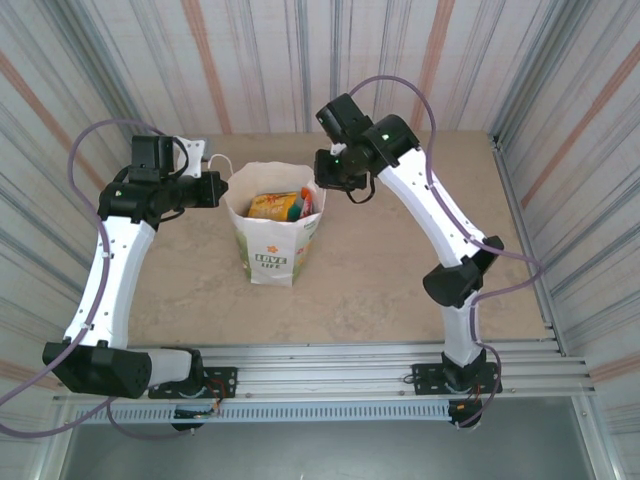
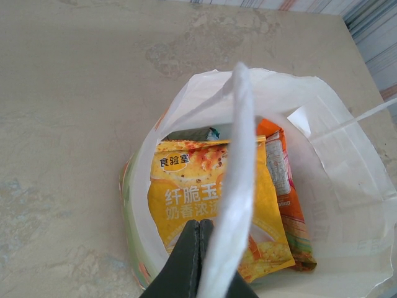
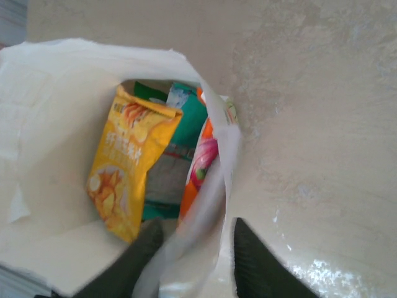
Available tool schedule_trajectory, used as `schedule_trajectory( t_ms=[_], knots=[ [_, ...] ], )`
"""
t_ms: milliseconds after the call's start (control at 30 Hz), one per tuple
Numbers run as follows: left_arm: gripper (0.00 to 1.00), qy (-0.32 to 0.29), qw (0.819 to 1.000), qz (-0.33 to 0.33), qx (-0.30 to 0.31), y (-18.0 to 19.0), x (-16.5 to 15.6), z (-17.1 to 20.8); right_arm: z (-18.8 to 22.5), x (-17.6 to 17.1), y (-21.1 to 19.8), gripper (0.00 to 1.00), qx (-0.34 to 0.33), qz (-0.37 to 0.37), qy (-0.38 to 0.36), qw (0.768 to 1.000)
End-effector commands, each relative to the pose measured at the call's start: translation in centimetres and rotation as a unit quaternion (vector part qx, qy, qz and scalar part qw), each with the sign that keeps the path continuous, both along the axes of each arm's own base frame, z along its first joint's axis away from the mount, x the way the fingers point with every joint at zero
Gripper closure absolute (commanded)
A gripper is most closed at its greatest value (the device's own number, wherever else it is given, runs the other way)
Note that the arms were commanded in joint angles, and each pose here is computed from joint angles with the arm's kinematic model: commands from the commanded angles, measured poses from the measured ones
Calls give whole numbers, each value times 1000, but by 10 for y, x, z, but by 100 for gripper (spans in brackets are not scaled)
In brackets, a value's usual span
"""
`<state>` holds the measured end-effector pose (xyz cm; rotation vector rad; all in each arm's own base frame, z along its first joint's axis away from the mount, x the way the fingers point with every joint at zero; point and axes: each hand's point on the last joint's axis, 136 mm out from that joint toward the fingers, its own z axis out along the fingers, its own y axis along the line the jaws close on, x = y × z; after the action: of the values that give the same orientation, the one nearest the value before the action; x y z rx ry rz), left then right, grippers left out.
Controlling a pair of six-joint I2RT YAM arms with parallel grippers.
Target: Place the snacks into the paper bag
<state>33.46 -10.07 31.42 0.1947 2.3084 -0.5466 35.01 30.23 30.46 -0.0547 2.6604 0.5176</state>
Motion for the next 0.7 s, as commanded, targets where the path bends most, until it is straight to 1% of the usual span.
schedule_trajectory(
  t_ms=[0, 33, 67, 200, 267, 400, 533, 667],
  knots=[
    [95, -18, 1000, -11, -15, -4, -4, 11, 9, 10, 13, 89, 24, 28, -22, 999],
    [96, -18, 1000, -12, -14, -6, -4, 12, 14, 11, 13, 97, 28, 31, -31, 999],
    [96, -19, 1000, -13, -10, -8, -3, 12, 19, 12, 12, 100, 28, 33, -41, 998],
    [96, -24, 999, -31, -1, -23, -1, 17, 43, 14, -4, 100, 27, 22, -80, 996],
    [98, -29, 999, -43, 3, -34, 1, 21, 55, 14, -15, 100, 30, 17, -95, 995],
    [99, -39, 997, -65, 7, -56, 6, 29, 71, 17, -37, 100, 26, 6, -115, 993],
    [99, -51, 995, -84, 5, -81, 13, 35, 73, 19, -61, 100, 15, -9, -111, 994],
    [99, -52, 993, -102, 4, -107, 17, 32, 64, 20, -75, 100, -6, -10, -100, 995]
  ],
)
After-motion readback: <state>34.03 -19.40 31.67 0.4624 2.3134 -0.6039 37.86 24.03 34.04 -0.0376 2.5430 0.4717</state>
